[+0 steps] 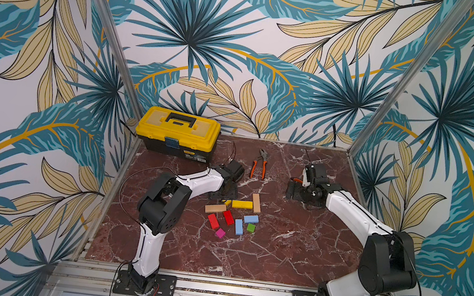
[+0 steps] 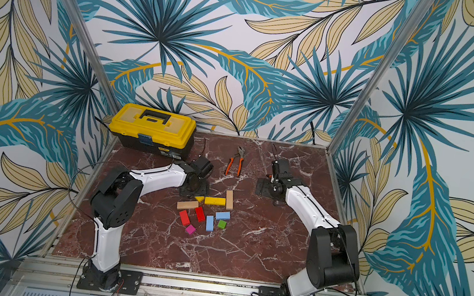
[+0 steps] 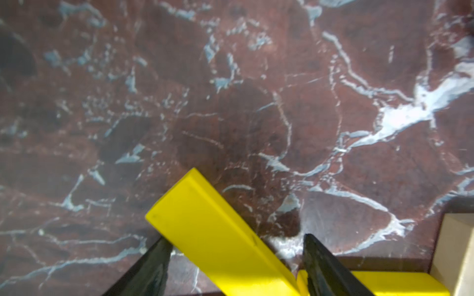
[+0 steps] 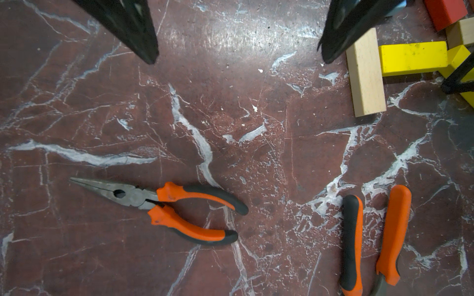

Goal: Assemble the letter v with building blocks
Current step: Adjust the building block at the center of the board.

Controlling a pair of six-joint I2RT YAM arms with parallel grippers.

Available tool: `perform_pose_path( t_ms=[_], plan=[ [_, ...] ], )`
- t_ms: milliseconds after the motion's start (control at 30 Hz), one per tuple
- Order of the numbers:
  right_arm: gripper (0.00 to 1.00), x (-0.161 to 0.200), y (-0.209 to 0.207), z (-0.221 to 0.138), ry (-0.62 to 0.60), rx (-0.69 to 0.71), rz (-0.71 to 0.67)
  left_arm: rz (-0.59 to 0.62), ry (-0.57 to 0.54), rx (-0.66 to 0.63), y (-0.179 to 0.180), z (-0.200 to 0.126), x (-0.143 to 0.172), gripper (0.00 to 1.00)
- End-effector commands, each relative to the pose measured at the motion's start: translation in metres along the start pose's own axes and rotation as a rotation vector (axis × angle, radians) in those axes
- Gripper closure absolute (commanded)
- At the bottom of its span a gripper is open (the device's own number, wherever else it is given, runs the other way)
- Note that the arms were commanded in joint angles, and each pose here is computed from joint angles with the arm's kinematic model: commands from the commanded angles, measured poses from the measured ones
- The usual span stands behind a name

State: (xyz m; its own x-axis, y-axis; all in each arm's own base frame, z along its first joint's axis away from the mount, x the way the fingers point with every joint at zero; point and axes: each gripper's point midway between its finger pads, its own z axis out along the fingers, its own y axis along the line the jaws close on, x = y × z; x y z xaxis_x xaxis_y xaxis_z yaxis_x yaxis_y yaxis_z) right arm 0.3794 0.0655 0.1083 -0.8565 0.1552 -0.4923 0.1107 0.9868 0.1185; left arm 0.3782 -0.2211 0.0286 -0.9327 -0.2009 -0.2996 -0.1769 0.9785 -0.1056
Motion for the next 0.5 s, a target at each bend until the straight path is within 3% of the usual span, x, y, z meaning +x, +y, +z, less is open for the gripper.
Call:
perform_pose_path(
  t_ms=[0, 200, 467],
  plan=[
    [0.01, 0.01, -0.004, 0.008, 0.028, 0.001, -0.002, 0.007, -0.007, 0.006, -0.006, 0.001, -0.004, 0.26],
    [0.01, 0.011, 0.0, 0.01, 0.037, -0.016, -0.003, -0.001, -0.023, -0.024, 0.005, -0.001, -0.002, 0.43],
    [0.01, 0.013, 0.007, 0.011, 0.05, -0.054, -0.006, -0.003, -0.021, -0.048, 0.012, 0.003, 0.001, 0.57]
  ],
)
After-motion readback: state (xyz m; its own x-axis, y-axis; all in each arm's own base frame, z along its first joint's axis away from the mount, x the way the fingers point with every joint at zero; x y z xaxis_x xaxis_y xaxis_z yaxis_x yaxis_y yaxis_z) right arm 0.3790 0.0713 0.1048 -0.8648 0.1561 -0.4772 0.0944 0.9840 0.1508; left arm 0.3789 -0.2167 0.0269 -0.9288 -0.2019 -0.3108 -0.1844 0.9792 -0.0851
